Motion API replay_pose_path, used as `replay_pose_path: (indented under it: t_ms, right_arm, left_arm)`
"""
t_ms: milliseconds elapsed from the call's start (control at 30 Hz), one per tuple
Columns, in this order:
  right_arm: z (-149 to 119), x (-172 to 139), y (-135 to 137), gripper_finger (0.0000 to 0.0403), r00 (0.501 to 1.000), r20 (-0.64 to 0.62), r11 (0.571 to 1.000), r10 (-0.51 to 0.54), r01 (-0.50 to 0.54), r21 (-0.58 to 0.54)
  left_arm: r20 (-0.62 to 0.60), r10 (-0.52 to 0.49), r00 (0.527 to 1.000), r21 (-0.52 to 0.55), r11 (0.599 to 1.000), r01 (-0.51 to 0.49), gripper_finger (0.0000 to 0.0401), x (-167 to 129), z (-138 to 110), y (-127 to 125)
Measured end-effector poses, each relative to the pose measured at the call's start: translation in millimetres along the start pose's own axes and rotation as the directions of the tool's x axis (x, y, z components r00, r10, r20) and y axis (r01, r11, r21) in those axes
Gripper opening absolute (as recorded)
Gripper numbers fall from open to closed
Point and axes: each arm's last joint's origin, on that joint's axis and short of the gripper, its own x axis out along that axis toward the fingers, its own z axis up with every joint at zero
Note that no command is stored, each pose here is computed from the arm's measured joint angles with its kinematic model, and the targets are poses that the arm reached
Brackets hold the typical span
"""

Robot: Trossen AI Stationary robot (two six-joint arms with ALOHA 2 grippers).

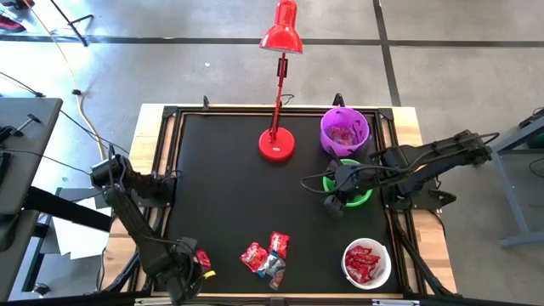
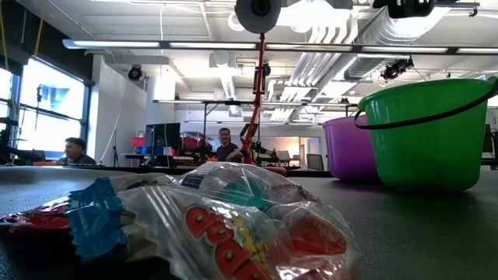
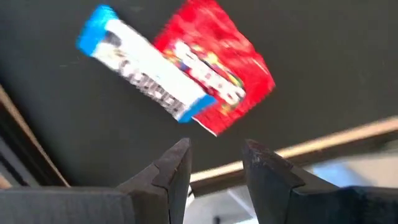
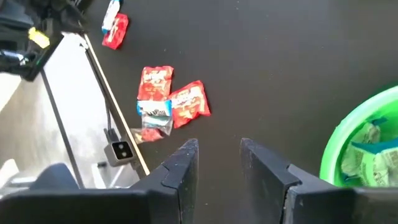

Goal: Organize candy in baskets
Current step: Put the white chocolate bar into the green bucket

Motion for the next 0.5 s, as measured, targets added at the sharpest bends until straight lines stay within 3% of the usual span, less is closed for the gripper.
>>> replay_pose_path:
  t_ms: [267, 500]
  right_arm:
    - [0, 0, 0, 0.0114, 1.000, 0.000, 0.993, -0.001, 0.001, -0.122]
    - [-1, 0, -1, 0.0114, 1.000, -0.008, 0.974, -0.012, 0.010, -0.224]
  left_arm:
    - [0.018, 0.039, 0.999, -0.106, 0.994, -0.037, 0.0131, 1, 22, -14]
    - [-0.013, 0.149, 0.989, -0.130, 0.980, -0.150, 0.0131, 1, 27, -9]
